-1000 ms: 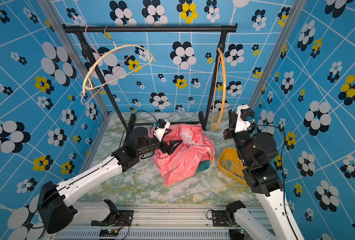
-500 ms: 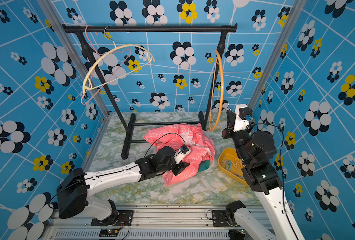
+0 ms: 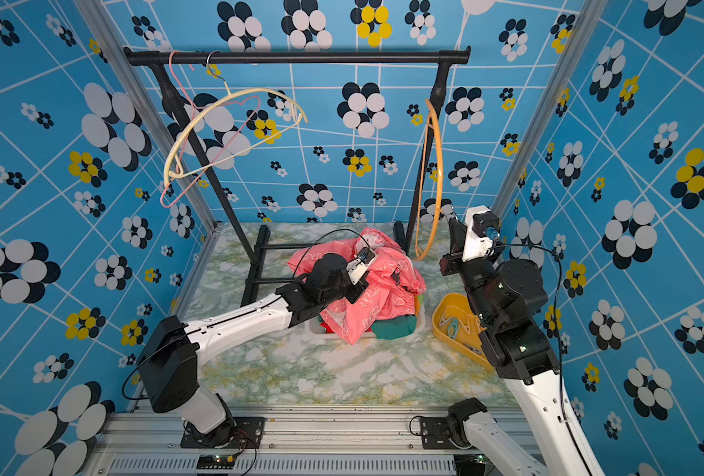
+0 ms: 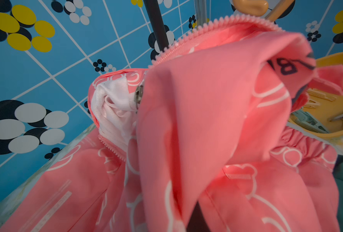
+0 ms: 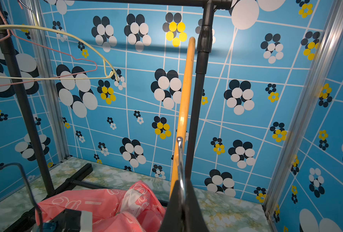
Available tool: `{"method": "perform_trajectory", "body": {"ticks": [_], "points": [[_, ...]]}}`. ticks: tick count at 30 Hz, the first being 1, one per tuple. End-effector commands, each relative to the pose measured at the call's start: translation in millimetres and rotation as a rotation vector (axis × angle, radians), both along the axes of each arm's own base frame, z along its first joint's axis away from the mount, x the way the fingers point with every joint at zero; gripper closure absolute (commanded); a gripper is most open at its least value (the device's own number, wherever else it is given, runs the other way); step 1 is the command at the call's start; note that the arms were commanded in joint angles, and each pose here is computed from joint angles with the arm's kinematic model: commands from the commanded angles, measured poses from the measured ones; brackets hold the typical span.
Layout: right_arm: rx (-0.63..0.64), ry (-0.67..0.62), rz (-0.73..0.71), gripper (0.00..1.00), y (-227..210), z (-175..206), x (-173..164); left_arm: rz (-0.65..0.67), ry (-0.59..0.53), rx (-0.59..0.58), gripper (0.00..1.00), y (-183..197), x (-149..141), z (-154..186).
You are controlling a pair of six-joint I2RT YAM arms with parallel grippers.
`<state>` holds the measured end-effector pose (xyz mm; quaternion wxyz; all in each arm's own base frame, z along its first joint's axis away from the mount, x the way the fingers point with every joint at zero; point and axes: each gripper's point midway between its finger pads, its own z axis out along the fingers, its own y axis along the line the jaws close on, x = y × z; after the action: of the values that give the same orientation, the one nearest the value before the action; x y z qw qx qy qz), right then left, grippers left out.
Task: Remove the clothespins securing jackets to the hanger
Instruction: Place the jacket in the basket.
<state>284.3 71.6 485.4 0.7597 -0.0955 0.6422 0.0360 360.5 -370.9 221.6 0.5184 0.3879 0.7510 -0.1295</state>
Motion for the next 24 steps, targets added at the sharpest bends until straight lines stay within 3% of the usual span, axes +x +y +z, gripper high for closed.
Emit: {"method": "perform_trajectory", "body": {"ticks": [1,5,8,11,14,16,19,24], "points": [[0.016,-0.076,-0.007,1.00,-4.1,24.9,-7.9,0.000,0.088,0.046,1.00,-2.3,17.3,-55.4],[0.016,-0.078,0.009,1.00,-0.6,27.7,-6.4,0.002,0.256,0.051,1.00,-9.5,15.1,-124.6],[0.015,-0.080,0.019,1.00,1.7,30.5,-4.7,-0.002,0.348,0.024,1.00,-12.5,-0.8,-156.2],[0.021,-0.081,0.039,1.00,5.6,32.4,-3.0,0.017,0.371,0.032,1.00,-5.4,-8.5,-167.5],[0.027,-0.084,0.057,1.00,9.0,35.8,-2.0,0.019,0.326,0.012,0.97,0.7,-12.0,-140.6],[0.038,-0.085,0.061,1.00,9.6,38.3,-0.9,-0.023,0.287,-0.034,0.62,-0.9,-18.6,-101.8],[0.056,-0.083,0.077,1.00,12.1,42.3,0.1,-0.111,0.130,-0.107,0.00,-5.1,-39.6,-24.0],[0.084,-0.082,0.099,1.00,15.6,54.5,1.7,-0.187,-0.094,-0.236,0.01,2.1,-67.7,74.7]]}}
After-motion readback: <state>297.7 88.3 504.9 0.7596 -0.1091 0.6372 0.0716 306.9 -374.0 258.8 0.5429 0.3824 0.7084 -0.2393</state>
